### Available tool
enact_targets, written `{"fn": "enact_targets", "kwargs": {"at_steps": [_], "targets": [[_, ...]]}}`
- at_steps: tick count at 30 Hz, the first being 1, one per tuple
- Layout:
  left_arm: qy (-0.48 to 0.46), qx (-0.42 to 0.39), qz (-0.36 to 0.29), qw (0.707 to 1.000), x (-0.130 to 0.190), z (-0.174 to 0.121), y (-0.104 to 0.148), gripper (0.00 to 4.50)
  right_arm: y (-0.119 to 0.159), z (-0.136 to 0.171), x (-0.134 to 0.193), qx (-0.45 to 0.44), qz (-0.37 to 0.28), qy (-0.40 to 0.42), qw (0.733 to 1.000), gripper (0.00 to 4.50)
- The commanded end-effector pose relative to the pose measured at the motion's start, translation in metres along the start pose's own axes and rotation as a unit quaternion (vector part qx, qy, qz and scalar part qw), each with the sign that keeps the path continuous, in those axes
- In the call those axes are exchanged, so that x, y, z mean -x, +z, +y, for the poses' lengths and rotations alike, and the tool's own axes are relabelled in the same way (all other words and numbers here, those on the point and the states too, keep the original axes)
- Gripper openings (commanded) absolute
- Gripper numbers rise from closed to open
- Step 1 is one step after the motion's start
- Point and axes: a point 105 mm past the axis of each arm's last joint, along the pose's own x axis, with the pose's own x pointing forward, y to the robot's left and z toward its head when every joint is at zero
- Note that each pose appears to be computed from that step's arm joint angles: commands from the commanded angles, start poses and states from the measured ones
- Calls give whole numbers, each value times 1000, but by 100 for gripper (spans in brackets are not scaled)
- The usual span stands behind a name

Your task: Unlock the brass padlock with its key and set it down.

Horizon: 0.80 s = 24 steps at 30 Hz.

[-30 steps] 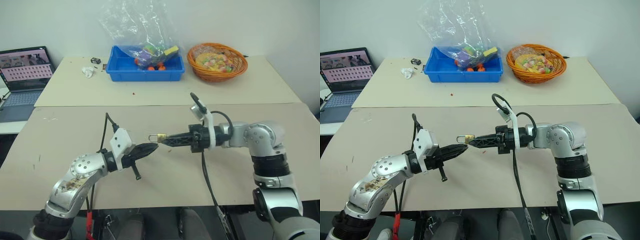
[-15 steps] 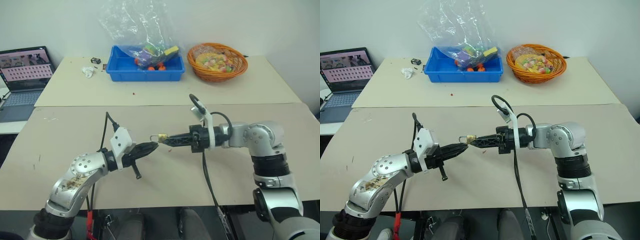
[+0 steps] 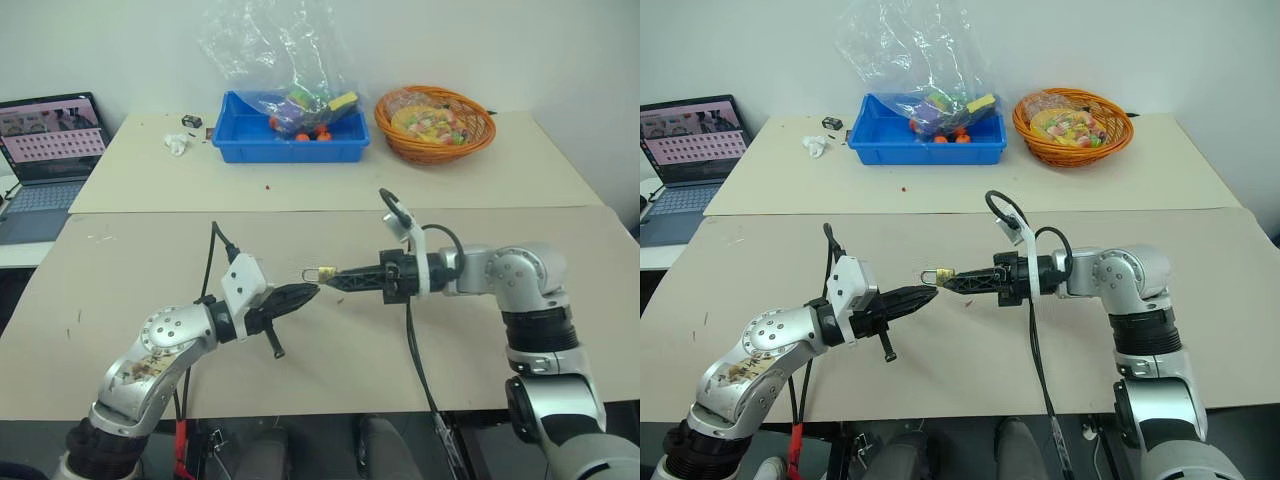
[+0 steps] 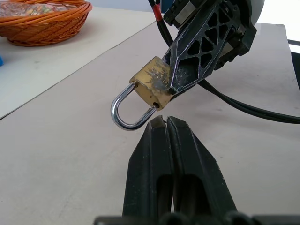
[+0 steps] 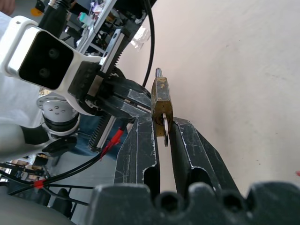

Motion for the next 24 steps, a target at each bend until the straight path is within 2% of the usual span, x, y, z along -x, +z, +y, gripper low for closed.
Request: {"fn": "enact_targets", "kwargs": {"at_steps": [1, 13, 24], "targets": [[-1, -14, -15, 1000, 1, -2, 11, 12, 8, 16, 3, 30, -4, 25, 999, 0], [-2, -12, -13, 1000, 1, -3, 11, 12, 2, 23, 3, 36, 4, 39, 999, 0], [0, -12, -14, 1000, 1, -2, 10, 12, 0, -2, 2, 21, 0, -20, 1000, 0]]}}
